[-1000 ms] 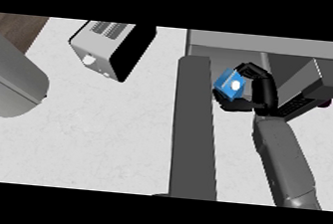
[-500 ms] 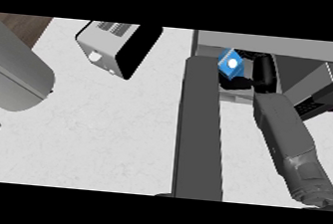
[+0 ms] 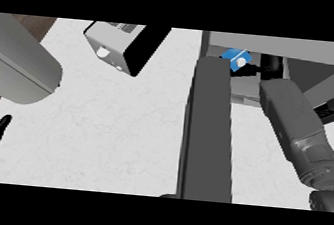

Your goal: Pick up the milk, place it into the microwave and close the microwave

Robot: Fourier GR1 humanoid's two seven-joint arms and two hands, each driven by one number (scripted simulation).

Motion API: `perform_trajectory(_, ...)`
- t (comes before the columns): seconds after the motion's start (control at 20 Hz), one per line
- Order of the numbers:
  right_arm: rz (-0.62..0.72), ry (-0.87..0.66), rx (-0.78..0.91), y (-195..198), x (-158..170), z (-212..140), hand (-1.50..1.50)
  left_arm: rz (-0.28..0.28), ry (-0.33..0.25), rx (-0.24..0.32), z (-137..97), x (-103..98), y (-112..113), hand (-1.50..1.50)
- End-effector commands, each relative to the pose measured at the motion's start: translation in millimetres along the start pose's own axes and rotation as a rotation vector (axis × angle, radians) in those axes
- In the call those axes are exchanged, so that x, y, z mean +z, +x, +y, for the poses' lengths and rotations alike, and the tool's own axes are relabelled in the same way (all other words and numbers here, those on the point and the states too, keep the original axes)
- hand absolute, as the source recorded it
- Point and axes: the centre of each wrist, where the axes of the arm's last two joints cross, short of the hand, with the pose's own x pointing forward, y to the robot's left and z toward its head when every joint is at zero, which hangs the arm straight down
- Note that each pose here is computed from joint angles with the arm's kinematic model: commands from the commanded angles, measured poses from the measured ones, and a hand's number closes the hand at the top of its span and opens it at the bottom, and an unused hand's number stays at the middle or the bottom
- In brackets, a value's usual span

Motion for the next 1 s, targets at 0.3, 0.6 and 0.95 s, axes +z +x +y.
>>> perform_trajectory(0.3,0.086,-0.265,0.084,5,-13,-18,1.50,-0.002,-0.037,-0.025,-8,-19,-5,-1.50)
perform_trajectory(0.6,0.053,-0.301,0.375,-1,-10,-28,-1.50,0.009,-0.062,-0.073,-6,-19,5,-1.50)
perform_trajectory(0.95,0.035,-0.334,0.423,11,-20,-20,-1.50,0.013,-0.091,-0.081,-15,-31,-4,-1.50)
